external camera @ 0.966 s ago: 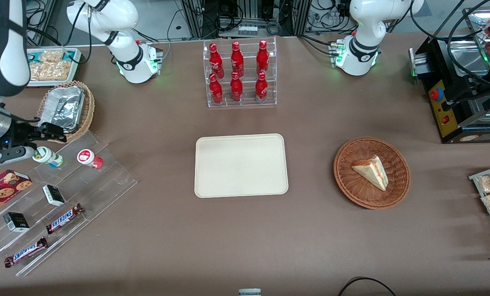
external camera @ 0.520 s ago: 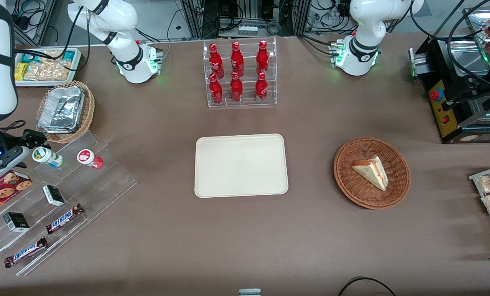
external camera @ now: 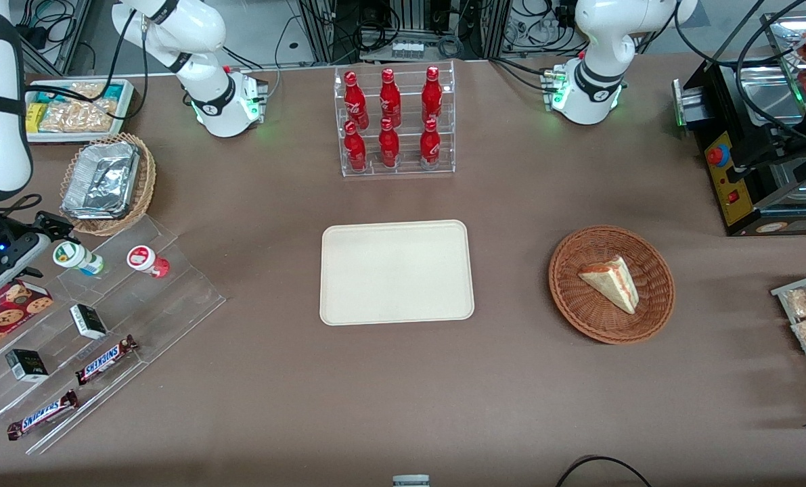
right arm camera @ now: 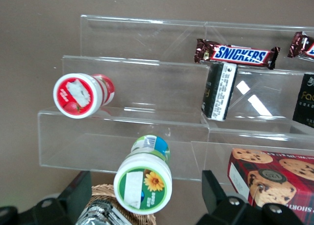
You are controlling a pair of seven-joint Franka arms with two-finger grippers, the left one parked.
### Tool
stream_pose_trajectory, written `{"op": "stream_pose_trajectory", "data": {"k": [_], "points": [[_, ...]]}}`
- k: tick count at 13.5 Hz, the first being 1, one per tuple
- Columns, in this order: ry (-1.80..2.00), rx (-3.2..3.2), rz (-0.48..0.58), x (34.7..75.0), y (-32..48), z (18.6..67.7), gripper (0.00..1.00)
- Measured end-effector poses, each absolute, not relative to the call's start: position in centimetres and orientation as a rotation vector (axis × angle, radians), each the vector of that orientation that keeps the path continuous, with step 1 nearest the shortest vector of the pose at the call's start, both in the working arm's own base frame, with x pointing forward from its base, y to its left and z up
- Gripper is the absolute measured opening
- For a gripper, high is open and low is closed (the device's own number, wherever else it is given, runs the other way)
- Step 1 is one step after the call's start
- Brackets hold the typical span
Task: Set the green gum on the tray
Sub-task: 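Close the right gripper around the green-and-white gum tub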
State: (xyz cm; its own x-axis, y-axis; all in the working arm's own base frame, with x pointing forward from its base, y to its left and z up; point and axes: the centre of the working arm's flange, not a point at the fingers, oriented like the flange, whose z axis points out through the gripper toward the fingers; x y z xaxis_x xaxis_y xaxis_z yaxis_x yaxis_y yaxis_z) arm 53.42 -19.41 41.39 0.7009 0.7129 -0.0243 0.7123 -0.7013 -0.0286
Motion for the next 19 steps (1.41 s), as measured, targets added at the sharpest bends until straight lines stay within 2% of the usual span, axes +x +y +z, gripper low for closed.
{"op": "stream_pose_trajectory", "data": {"k": [13, 14, 17, 19], "points": [[-1.2, -2.926, -0.024, 50.6, -19.5, 37.8, 0.99], [-1.202, -2.927, -0.026, 50.6, -19.4, 37.7, 0.94], [-1.203, -2.928, -0.029, 50.6, -19.4, 37.8, 0.59], [-1.205, -2.927, -0.029, 50.6, -19.4, 37.8, 0.59]]}}
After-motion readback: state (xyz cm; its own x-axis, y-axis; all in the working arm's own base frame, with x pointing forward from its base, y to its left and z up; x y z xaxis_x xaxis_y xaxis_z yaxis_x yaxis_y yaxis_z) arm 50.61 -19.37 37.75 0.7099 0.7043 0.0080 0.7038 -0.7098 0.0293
